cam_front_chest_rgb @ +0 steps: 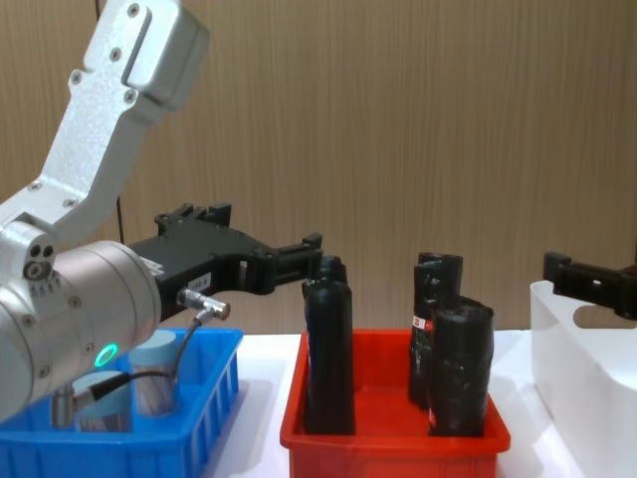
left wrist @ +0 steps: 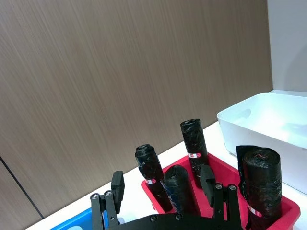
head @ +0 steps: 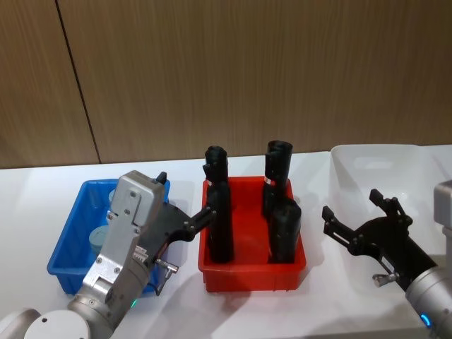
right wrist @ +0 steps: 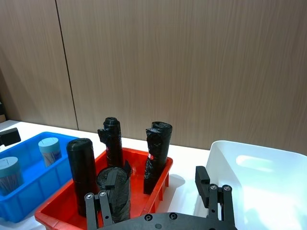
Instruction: Pick the cotton swabs from the blue box and place them into the white box.
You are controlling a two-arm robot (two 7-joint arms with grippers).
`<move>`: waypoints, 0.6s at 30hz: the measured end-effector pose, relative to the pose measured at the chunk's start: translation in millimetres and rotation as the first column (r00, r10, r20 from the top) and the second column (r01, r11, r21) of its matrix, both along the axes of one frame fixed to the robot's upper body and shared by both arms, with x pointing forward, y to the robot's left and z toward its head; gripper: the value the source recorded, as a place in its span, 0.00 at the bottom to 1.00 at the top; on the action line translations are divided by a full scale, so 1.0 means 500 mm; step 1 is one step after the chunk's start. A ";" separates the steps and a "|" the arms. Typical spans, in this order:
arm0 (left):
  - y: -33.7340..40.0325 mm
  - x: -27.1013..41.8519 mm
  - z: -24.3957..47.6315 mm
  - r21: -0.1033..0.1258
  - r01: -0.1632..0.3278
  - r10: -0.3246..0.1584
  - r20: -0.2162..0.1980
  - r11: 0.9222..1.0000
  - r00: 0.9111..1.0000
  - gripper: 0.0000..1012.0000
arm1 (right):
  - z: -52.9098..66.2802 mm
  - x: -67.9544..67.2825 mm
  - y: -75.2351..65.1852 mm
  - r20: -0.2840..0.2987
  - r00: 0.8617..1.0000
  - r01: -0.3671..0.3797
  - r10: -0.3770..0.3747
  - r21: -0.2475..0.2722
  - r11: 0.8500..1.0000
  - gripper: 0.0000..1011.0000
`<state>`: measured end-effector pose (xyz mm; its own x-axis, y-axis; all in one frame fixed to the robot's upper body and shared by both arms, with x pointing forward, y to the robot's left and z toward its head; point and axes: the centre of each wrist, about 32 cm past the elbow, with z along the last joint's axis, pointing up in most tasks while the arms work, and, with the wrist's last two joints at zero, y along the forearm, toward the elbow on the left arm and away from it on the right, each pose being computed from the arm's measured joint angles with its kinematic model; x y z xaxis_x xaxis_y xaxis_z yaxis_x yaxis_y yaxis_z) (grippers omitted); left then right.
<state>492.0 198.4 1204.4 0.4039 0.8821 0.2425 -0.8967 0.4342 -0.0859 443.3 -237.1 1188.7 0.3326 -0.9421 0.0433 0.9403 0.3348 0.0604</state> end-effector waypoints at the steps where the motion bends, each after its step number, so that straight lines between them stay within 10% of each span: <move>1: 0.000 0.000 0.000 0.000 0.000 0.000 0.000 1.000 1.000 0.99 | 0.000 0.000 0.000 0.000 1.000 0.000 0.000 0.000 1.000 0.99; 18: 0.000 0.000 0.000 0.000 0.000 0.000 0.000 1.000 1.000 0.99 | 0.000 0.000 0.000 0.000 1.000 0.000 0.000 0.000 1.000 0.99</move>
